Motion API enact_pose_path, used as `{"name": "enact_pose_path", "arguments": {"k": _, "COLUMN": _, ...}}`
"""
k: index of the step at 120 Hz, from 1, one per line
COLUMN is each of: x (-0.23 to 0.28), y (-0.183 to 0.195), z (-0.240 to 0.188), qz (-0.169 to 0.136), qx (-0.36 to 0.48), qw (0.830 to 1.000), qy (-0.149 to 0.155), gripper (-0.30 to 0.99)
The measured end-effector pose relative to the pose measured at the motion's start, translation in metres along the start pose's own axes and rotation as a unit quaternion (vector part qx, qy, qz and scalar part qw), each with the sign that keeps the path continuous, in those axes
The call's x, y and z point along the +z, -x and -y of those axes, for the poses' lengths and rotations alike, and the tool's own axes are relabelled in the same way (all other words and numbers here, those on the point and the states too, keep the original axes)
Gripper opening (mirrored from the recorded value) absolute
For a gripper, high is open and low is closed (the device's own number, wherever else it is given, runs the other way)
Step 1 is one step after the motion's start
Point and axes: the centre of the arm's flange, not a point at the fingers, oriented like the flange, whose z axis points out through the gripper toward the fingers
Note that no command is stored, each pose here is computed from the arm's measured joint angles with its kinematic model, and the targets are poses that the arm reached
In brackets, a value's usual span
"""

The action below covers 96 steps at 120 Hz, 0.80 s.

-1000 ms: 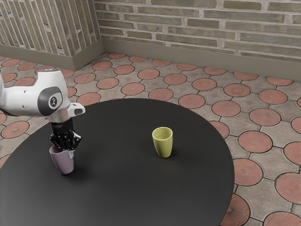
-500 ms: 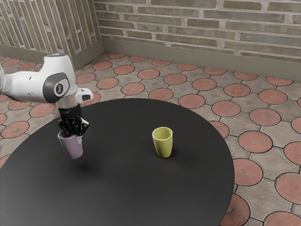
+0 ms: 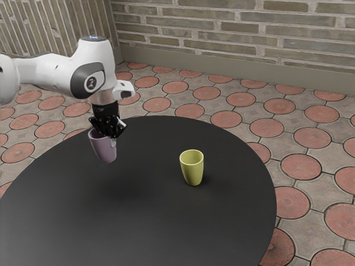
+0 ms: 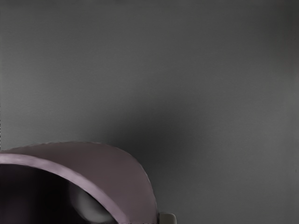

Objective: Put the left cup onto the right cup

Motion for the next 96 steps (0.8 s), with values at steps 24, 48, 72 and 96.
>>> {"name": "enact_pose_path", "arguments": {"k": 24, "x": -0.031, "y": -0.005, "z": -0.042, "qz": -0.015, "qx": 0.029, "qw": 0.999, "qy": 0.002, "gripper": -0.09}}
{"name": "enact_pose_path", "arguments": {"k": 48, "x": -0.05, "y": -0.004, "z": -0.092, "qz": -0.027, "qx": 0.065, "qw": 0.997, "qy": 0.01, "gripper": -0.09}}
{"name": "enact_pose_path", "arguments": {"k": 72, "x": -0.06, "y": -0.01, "z": -0.133, "qz": -0.031, "qx": 0.093, "qw": 0.995, "qy": 0.012, "gripper": -0.09}}
{"name": "enact_pose_path", "arguments": {"k": 96, "x": -0.067, "y": -0.016, "z": -0.157, "qz": -0.038, "qx": 0.108, "qw": 0.993, "qy": 0.013, "gripper": -0.09}}
